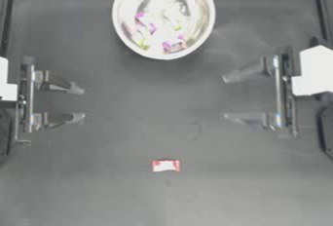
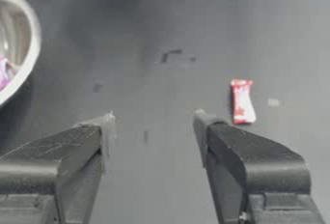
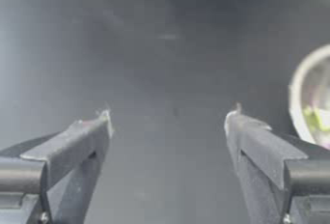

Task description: Put candies in bowl

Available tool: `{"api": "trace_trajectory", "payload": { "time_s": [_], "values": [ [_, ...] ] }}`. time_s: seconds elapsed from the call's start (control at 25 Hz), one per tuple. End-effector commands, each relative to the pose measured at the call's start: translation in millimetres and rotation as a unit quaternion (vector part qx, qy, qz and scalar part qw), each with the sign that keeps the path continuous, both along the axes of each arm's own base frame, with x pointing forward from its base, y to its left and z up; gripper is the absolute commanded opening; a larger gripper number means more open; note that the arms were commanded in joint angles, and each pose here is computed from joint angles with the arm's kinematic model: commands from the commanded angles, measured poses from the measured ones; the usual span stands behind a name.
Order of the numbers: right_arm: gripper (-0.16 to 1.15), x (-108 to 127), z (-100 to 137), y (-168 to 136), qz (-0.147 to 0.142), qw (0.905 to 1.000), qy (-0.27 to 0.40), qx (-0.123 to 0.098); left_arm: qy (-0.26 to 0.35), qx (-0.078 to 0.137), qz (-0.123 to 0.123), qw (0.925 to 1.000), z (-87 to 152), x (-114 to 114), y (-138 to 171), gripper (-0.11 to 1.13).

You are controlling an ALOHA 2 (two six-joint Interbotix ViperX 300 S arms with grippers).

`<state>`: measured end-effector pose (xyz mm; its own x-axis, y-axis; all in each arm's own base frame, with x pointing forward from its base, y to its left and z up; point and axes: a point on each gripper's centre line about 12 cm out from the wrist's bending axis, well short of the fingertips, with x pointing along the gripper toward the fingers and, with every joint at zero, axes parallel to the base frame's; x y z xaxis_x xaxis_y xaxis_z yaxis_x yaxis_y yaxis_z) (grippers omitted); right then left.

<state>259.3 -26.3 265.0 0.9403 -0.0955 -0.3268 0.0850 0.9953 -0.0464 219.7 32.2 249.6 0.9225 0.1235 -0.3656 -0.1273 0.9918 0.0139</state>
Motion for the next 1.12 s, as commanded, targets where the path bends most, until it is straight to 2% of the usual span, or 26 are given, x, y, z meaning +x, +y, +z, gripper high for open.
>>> {"api": "trace_trajectory", "payload": {
  "time_s": [0.04,0.24,0.4,0.68,0.8,1.12],
  "values": [
    [0.99,-4,8,0,0.002,0.9996,-0.027,-0.003,0.011,-0.005,-0.007,0.9999,12,8,-1,0.90],
    [0.99,-6,6,0,0.002,0.9997,-0.025,-0.003,0.061,-0.017,-0.019,0.9978,19,34,1,0.91],
    [0.99,-8,3,1,0.002,0.9998,-0.022,-0.003,0.114,-0.029,-0.033,0.9924,9,62,-2,0.91],
    [0.99,-22,4,2,-0.002,0.9995,-0.031,0.002,0.144,-0.030,-0.073,0.9865,6,104,-21,0.91],
    [0.99,-26,4,2,-0.002,0.9994,-0.033,0.004,0.161,-0.041,-0.078,0.9831,-3,120,-28,0.92],
    [0.99,-29,3,3,-0.004,0.9993,-0.037,0.008,0.235,-0.067,-0.097,0.9647,-29,154,-49,0.91]
  ]
}}
